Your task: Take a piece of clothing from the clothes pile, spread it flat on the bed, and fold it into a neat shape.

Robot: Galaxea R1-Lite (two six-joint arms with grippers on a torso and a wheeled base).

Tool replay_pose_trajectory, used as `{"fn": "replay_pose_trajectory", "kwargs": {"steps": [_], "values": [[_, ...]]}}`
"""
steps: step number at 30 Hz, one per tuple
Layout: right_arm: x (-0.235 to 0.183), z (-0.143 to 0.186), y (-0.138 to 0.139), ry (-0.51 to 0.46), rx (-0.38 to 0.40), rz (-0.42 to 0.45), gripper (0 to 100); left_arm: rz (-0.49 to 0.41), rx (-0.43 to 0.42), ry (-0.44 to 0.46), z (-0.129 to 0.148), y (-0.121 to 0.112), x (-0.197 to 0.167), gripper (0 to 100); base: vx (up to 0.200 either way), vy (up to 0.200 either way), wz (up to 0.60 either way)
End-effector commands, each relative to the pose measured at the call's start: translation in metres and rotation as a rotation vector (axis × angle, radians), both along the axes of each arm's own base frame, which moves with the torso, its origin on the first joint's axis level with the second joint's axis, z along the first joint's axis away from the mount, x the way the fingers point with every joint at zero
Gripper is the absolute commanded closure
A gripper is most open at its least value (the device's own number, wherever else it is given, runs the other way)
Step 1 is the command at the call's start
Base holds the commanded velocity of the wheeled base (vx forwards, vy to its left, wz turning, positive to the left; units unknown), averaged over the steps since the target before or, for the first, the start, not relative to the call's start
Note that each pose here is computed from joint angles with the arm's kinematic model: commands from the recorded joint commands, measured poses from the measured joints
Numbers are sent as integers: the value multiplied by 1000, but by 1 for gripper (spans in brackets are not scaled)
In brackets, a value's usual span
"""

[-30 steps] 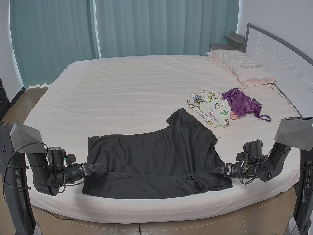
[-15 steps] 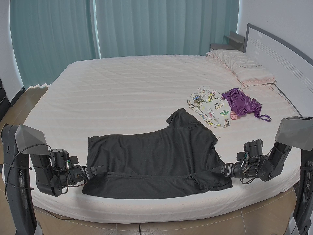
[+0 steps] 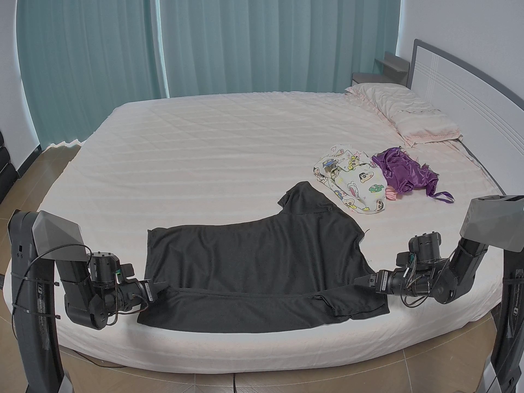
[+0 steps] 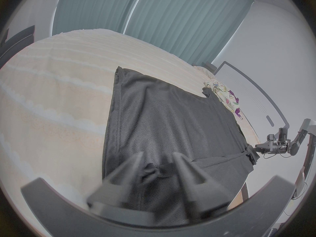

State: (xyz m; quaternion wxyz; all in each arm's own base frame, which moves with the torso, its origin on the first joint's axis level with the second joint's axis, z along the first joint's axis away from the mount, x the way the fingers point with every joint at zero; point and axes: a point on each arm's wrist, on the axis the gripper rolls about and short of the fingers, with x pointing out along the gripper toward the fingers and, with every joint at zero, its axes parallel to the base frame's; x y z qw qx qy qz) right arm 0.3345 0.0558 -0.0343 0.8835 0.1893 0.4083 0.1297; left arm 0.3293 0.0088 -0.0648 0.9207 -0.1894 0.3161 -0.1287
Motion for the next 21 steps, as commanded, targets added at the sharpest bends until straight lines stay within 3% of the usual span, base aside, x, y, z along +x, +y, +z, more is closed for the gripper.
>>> {"fn": "replay_pose_trajectory", "kwargs": {"steps": [1, 18, 19, 21], "values": [[-1, -2, 0, -10, 4, -3, 0, 15, 1, -2, 0, 5, -1, 100, 0, 0, 0], [0, -8, -1, -4, 1, 1, 0, 49, -13, -15, 8, 11, -17, 100, 0, 0, 0], [0, -8, -1, -3, 1, 1, 100, 53, -19, -14, 8, 11, -18, 100, 0, 0, 0], [-1, -9, -1, -1, 0, 0, 100, 60, -32, -11, 8, 10, -19, 100, 0, 0, 0]]}}
